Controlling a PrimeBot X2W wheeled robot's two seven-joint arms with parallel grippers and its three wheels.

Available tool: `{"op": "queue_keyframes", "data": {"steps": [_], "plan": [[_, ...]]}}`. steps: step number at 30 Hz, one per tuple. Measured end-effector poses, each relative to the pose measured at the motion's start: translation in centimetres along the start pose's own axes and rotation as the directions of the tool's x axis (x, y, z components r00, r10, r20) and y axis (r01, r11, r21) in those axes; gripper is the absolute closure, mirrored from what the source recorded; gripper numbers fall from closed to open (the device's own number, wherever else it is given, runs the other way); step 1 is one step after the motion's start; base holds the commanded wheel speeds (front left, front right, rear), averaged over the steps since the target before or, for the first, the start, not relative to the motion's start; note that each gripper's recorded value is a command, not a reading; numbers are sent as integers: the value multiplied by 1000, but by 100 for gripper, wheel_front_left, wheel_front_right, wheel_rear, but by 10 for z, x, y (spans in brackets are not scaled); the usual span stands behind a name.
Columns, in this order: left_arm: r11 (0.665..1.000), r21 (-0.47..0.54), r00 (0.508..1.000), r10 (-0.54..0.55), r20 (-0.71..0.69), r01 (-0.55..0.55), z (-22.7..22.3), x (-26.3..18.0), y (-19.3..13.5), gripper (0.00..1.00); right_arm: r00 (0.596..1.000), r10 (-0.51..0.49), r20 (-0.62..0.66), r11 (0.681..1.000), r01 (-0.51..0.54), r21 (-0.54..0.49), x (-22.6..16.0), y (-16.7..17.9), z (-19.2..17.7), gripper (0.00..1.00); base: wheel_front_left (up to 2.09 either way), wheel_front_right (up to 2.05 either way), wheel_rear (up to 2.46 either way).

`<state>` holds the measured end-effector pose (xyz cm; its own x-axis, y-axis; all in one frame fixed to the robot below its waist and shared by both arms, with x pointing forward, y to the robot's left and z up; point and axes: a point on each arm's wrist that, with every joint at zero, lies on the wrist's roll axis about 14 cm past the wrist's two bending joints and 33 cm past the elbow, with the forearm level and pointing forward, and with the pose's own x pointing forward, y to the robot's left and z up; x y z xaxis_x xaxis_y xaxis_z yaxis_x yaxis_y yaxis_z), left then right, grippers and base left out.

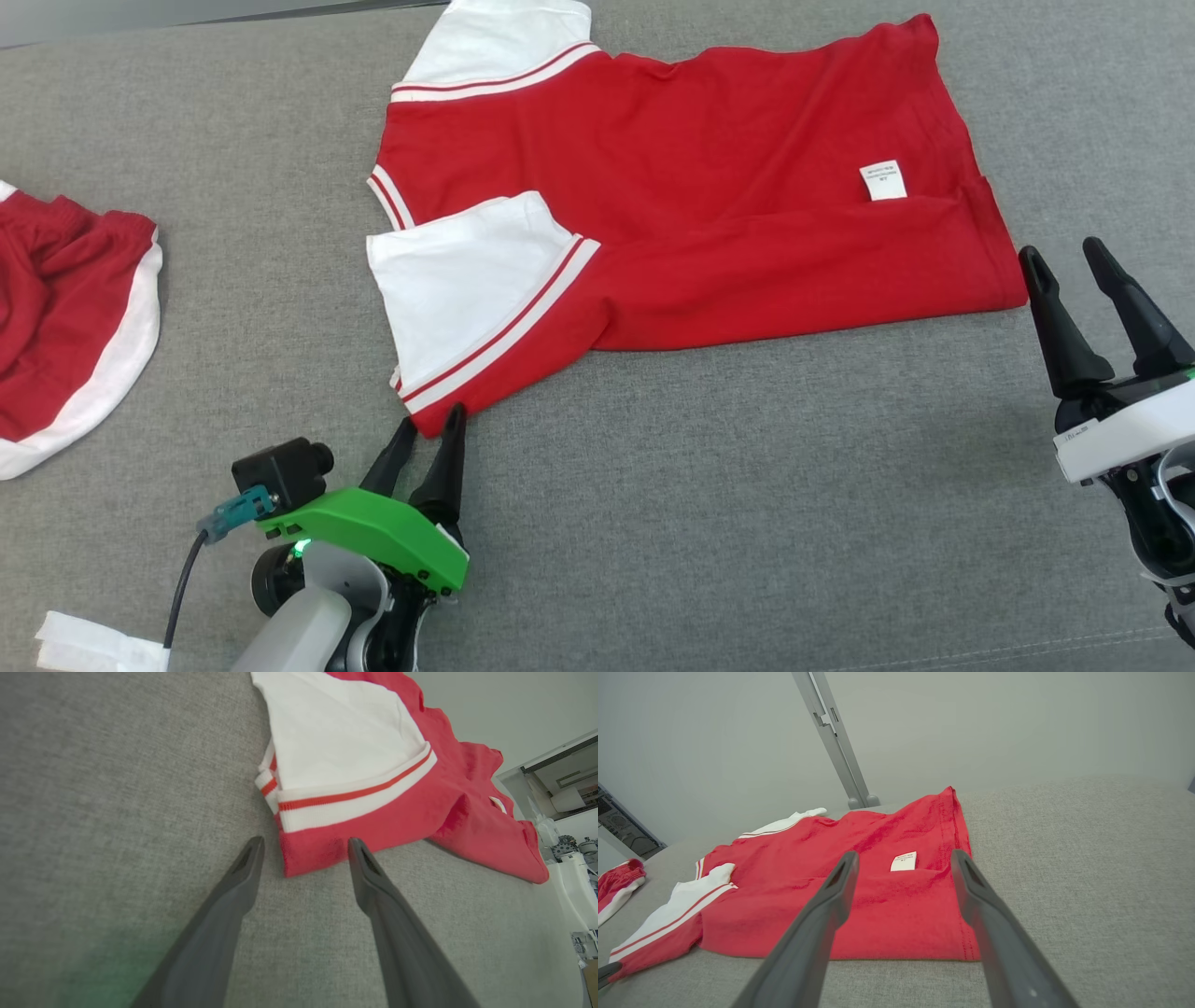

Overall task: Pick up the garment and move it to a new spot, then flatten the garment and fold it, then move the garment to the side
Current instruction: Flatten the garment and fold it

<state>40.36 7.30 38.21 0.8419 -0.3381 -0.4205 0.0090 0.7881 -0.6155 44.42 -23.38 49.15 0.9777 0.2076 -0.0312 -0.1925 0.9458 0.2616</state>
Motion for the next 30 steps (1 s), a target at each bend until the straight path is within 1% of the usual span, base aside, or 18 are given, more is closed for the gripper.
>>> {"op": "queue_keyframes", "data": {"steps": [1, 2, 3, 4, 7, 10, 13, 15, 20, 22, 24, 26, 28, 29, 30], "plan": [[1000, -9, 1000, 1, 3, -1, 1, 2, 0, 60, 1000, -7, -7, 1000, 7, 2, -2, -2, -3, 0, 0, 0, 0], [1000, -18, 1000, 0, 10, 0, 2, 4, 1, 71, 1000, -13, -14, 1000, 13, 6, -2, -3, -5, 0, 0, 0, 0], [1000, -20, 1000, -2, 13, 2, 3, 5, 1, 96, 1000, -19, -17, 1000, 19, 12, -3, -4, -7, 0, 0, 0, 0], [1000, -20, 1000, -1, 13, 1, 3, 6, 2, 100, 999, -27, -19, 999, 28, 20, -3, -6, -9, 0, 0, 0, 0], [1000, -25, 1000, -9, 14, 10, 3, 6, 3, 100, 997, -60, -49, 998, 61, 35, -8, -13, -21, 0, 0, 0, 0], [999, -36, 999, -20, 32, 21, 8, 5, 4, 100, 991, -113, -74, 991, 118, 64, -11, -26, -33, 0, 0, 0, 0], [999, -35, 999, -21, 50, 23, 13, 4, 9, 100, 979, -179, -96, 976, 189, 111, -13, -40, -45, 0, 0, 0, 0], [999, -27, 998, -18, 54, 19, 16, 3, 13, 100, 971, -206, -122, 965, 222, 142, -10, -45, -54, 0, 0, 0, 0], [1000, 1, 998, -17, 63, 17, 25, 6, 20, 100, 958, -215, -188, 941, 255, 221, 6, -44, -71, 0, 0, 0, 0], [1000, 14, 998, -21, 63, 20, 27, 9, 20, 100, 953, -223, -204, 923, 274, 269, 14, -44, -77, 0, 0, 0, 0], [999, 24, 998, -24, 57, 22, 27, 12, 20, 100, 946, -229, -230, 909, 292, 297, 19, -46, -84, 0, 0, 0, 0], [999, 28, 998, -27, 56, 26, 28, 13, 20, 100, 938, -236, -255, 899, 310, 308, 22, -47, -92, 0, 0, 0, 0], [999, 32, 998, -25, 54, 24, 28, 14, 21, 100, 936, -232, -264, 897, 311, 313, 27, -47, -96, 0, 0, 0, 0], [999, 32, 998, -24, 53, 22, 27, 14, 21, 100, 937, -227, -265, 899, 306, 313, 30, -45, -96, 9, 0, 0, 0], [999, 32, 998, -23, 53, 21, 27, 14, 22, 100, 939, -223, -262, 900, 302, 315, 33, -44, -97, 58, 0, 0, 0]]}}
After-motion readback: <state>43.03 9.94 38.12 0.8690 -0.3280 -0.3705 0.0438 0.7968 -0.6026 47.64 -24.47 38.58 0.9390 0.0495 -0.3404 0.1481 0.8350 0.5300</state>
